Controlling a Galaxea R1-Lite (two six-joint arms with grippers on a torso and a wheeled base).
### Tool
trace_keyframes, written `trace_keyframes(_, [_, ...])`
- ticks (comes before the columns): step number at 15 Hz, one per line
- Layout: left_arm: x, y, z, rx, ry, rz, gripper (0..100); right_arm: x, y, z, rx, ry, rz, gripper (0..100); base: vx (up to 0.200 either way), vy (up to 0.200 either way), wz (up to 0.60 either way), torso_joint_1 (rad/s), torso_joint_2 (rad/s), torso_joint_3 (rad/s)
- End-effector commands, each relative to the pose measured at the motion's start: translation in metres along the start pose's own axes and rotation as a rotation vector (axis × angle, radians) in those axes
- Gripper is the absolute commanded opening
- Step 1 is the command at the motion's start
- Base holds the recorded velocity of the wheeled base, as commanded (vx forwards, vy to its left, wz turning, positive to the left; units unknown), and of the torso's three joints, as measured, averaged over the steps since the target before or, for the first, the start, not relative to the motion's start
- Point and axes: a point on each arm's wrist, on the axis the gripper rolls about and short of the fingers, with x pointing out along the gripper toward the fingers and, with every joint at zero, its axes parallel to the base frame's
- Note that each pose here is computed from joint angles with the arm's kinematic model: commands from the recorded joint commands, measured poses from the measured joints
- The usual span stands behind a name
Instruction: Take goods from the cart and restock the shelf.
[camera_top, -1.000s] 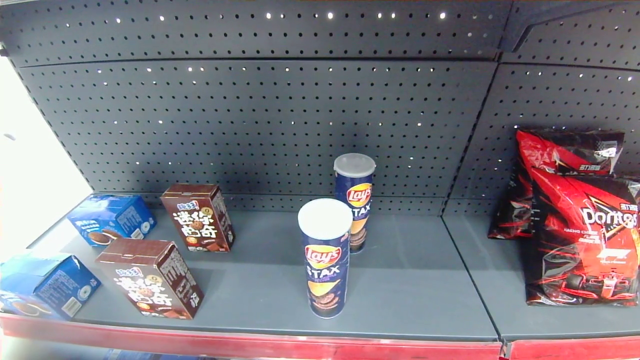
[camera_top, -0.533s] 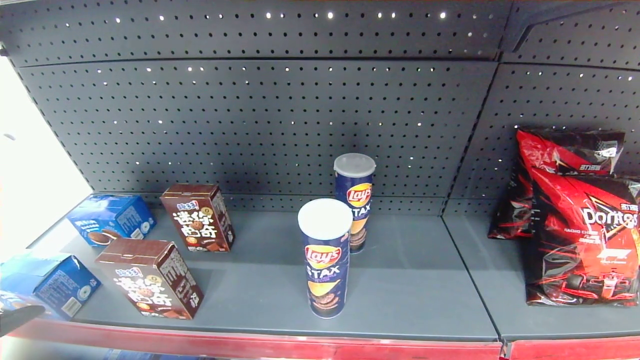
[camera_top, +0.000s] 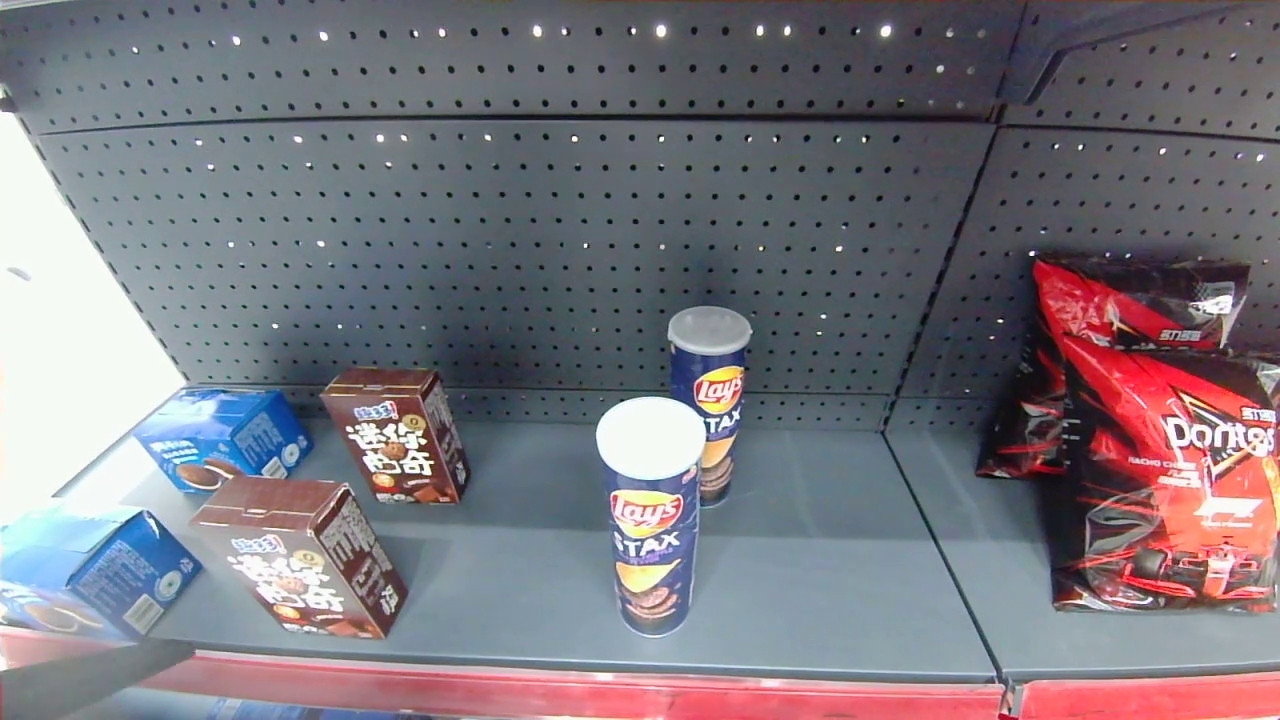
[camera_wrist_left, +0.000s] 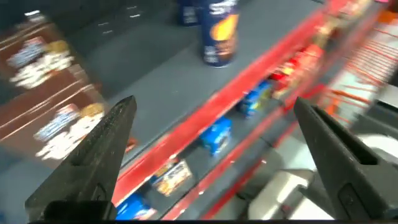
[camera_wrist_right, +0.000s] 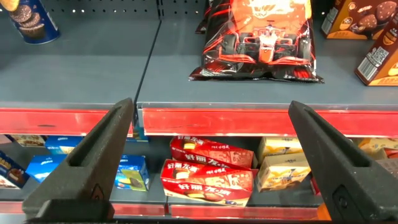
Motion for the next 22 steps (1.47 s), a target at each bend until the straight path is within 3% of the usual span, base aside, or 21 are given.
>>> trace_keyframes(1, [0.011, 0.006, 0.008, 0.035, 0.025, -0.049, 100, 0.000, 0.000, 0.000, 0.000, 0.002, 0.000, 100, 0.000, 0.000, 0.00, 0.000, 0.00, 0.000])
trace_keyframes(3, [0.024, 0.013, 0.015, 0.130, 0.056, -0.071, 100, 0.000, 0.000, 0.000, 0.000, 0.002, 0.000, 100, 0.000, 0.000, 0.00, 0.000, 0.00, 0.000])
trace_keyframes(4, [0.030, 0.016, 0.014, 0.154, 0.081, -0.080, 100, 0.000, 0.000, 0.000, 0.000, 0.002, 0.000, 100, 0.000, 0.000, 0.00, 0.000, 0.00, 0.000])
trace_keyframes(7, [0.051, 0.024, 0.010, 0.129, 0.152, -0.117, 100, 0.000, 0.000, 0.000, 0.000, 0.002, 0.000, 100, 0.000, 0.000, 0.00, 0.000, 0.00, 0.000])
trace_keyframes(10, [0.074, 0.035, 0.019, 0.116, 0.164, -0.127, 100, 0.000, 0.000, 0.000, 0.000, 0.002, 0.000, 100, 0.000, 0.000, 0.00, 0.000, 0.00, 0.000])
trace_keyframes(13, [0.093, 0.046, 0.027, 0.038, 0.190, -0.127, 100, 0.000, 0.000, 0.000, 0.000, 0.002, 0.000, 100, 0.000, 0.000, 0.00, 0.000, 0.00, 0.000])
trace_keyframes(15, [0.108, 0.050, 0.034, -0.002, 0.178, -0.138, 100, 0.000, 0.000, 0.000, 0.000, 0.002, 0.000, 100, 0.000, 0.000, 0.00, 0.000, 0.00, 0.000])
trace_keyframes(18, [0.130, 0.055, 0.044, -0.105, 0.160, -0.152, 100, 0.000, 0.000, 0.000, 0.000, 0.002, 0.000, 100, 0.000, 0.000, 0.00, 0.000, 0.00, 0.000])
trace_keyframes(20, [0.143, 0.060, 0.044, -0.137, 0.157, -0.149, 100, 0.000, 0.000, 0.000, 0.000, 0.002, 0.000, 100, 0.000, 0.000, 0.00, 0.000, 0.00, 0.000])
trace_keyframes(22, [0.151, 0.063, 0.040, -0.146, 0.162, -0.150, 100, 0.000, 0.000, 0.000, 0.000, 0.002, 0.002, 100, 0.000, 0.000, 0.00, 0.000, 0.00, 0.000])
